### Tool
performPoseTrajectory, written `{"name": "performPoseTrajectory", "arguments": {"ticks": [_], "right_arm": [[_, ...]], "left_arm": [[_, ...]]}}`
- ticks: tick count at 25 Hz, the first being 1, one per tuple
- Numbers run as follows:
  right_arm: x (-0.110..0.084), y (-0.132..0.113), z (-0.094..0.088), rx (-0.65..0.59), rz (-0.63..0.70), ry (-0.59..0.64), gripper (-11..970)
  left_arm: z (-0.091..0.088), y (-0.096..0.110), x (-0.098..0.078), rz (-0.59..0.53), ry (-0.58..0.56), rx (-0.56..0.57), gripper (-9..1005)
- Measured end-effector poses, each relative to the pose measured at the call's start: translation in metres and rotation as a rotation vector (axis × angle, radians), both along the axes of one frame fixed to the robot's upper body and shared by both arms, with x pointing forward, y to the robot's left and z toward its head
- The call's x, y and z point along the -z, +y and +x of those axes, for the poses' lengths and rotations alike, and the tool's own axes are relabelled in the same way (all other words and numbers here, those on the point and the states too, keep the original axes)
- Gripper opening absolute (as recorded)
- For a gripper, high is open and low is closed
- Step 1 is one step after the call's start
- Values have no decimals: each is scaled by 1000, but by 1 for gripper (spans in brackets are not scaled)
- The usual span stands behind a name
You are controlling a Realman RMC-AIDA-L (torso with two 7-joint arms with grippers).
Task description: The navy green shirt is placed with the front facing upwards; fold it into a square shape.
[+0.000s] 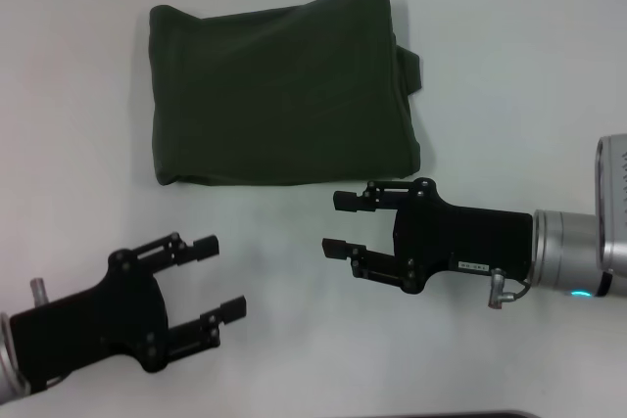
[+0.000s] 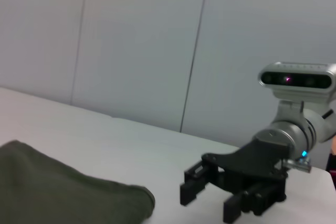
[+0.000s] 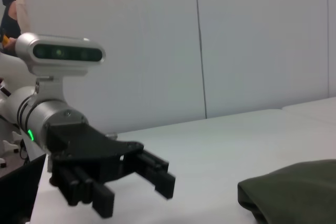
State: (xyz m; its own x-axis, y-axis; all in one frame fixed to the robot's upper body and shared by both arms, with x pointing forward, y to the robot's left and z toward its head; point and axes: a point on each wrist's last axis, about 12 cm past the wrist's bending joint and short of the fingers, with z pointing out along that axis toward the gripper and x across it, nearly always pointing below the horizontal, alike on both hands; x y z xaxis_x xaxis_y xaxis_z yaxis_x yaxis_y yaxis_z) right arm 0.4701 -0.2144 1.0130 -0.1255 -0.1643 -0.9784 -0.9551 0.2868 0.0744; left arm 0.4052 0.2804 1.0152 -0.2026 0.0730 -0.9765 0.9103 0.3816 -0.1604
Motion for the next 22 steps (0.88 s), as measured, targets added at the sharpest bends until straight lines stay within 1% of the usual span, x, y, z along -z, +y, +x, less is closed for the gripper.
{"name": "performPoseTrajectory", "arguments": {"ticks": [5,22], "right_arm": [[-2,3,3,-17,-3,-7,537],[-1,4,1,-34,-8,-1,537]], "left_arm": [[-5,1,2,-2,12,-5,706],[-3,1,0,-4,2,-2,706]]}}
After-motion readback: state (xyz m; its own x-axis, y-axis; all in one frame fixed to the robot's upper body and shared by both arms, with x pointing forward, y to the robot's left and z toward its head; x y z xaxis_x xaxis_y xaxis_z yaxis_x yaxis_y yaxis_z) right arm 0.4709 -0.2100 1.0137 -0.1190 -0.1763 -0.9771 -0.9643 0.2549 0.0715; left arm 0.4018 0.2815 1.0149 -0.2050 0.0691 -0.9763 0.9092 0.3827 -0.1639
